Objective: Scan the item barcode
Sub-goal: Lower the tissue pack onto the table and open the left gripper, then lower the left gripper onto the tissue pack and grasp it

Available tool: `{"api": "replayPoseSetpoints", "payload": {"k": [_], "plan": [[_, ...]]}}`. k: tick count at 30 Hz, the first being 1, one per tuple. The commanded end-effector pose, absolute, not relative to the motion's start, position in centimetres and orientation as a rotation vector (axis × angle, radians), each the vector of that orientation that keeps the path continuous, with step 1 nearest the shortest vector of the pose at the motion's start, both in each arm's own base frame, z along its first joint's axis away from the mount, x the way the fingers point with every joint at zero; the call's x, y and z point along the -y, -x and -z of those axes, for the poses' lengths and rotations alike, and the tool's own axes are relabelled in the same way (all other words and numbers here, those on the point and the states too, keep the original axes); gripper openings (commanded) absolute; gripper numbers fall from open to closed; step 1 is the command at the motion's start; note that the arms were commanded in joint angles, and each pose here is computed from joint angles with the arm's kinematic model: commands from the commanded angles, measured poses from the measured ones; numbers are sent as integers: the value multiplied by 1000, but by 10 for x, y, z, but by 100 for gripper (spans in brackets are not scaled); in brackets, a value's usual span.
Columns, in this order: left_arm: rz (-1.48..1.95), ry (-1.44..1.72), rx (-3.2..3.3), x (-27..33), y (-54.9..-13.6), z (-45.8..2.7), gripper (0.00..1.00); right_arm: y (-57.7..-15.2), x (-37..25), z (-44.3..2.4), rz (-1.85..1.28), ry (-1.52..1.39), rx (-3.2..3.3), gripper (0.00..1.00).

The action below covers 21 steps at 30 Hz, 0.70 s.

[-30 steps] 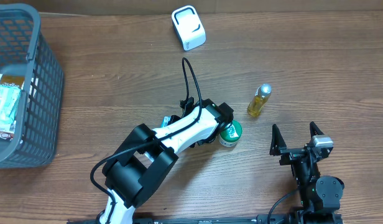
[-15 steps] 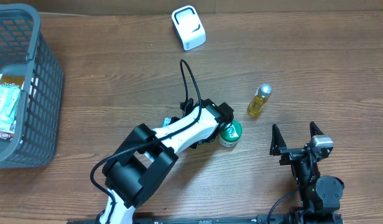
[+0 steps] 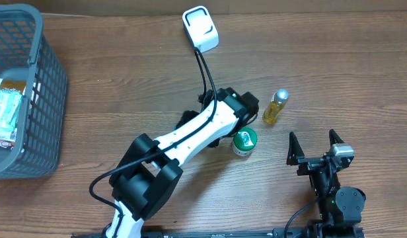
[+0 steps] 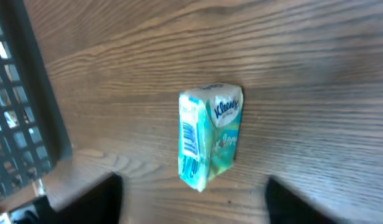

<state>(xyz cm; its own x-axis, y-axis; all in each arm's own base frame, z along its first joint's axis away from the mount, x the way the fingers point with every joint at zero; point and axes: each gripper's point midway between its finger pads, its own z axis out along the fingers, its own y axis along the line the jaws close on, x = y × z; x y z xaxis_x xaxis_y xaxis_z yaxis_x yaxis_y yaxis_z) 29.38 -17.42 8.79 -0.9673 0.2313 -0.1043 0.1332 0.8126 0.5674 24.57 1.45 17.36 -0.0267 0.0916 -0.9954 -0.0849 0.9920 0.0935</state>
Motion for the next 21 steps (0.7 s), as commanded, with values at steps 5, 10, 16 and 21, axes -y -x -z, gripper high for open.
{"api": "replayPoseSetpoints", "payload": {"k": [5, 10, 16, 21], "plan": [[-623, -306, -3019, 185, -295, -85, 97, -246, -13, -171, -131, -3, -1590, 100], [-469, -284, -3137, 183, -295, -79, 97, -246, -13, -171, -131, -3, -1590, 100], [-346, -311, -3181, 183, -299, -76, 98, -246, -13, -171, -131, -3, -1590, 100], [-200, -326, -3184, 188, -302, -87, 98, -246, -13, -171, -131, -3, -1590, 100]]}}
